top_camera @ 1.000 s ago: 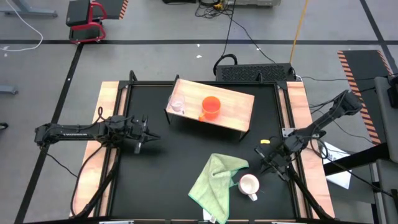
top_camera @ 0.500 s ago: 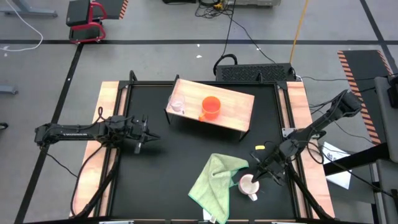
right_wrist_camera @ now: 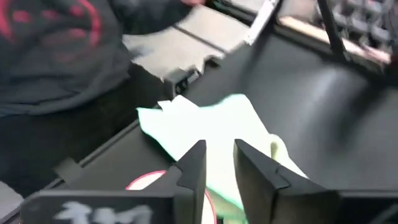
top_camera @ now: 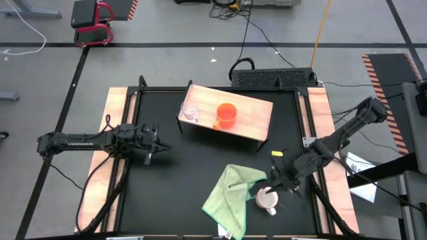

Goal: Stack small to large cups/mugs on shelf
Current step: Put the patterned mug on the shelf

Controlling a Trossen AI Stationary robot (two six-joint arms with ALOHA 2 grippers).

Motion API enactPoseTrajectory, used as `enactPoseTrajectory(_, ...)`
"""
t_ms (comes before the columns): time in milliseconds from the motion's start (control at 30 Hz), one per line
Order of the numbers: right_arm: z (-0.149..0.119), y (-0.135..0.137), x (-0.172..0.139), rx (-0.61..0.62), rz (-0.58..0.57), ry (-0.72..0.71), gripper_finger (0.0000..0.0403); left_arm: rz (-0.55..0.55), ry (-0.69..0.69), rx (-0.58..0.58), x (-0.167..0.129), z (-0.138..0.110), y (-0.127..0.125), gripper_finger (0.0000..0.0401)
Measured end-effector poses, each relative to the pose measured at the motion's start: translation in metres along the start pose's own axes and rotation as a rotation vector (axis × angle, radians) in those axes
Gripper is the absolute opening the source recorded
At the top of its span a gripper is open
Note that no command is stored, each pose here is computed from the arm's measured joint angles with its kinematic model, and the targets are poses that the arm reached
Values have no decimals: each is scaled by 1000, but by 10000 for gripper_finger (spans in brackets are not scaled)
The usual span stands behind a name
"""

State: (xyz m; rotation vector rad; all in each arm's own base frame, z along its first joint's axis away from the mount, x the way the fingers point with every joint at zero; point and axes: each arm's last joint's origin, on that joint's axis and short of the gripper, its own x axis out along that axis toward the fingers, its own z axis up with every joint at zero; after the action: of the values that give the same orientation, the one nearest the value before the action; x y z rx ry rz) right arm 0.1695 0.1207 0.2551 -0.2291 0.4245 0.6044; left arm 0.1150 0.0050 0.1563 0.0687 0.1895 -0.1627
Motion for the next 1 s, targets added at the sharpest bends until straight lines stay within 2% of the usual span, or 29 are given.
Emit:
enactPoseTrajectory(167, 10, -1, -9, 139, -2, 56, 130, -1, 1, 9, 0, 0, 0, 31)
enactPoseTrajectory(333, 13, -1, -12, 231, 6, 95, 159, 0, 1, 16, 0, 0, 0, 31)
enactPoseTrajectory(433, 12, 0, -12, 277, 47, 113, 161, -1, 1, 15, 0, 0, 0, 31)
enactPoseTrajectory(767, 7, 0, -9, 378, 56, 162, 151, 0, 1, 15, 0, 0, 0, 31)
enactPoseTrajectory(1000, -1, -4, 4, 461, 95, 254, 151, -1, 1, 14, 0, 0, 0, 31)
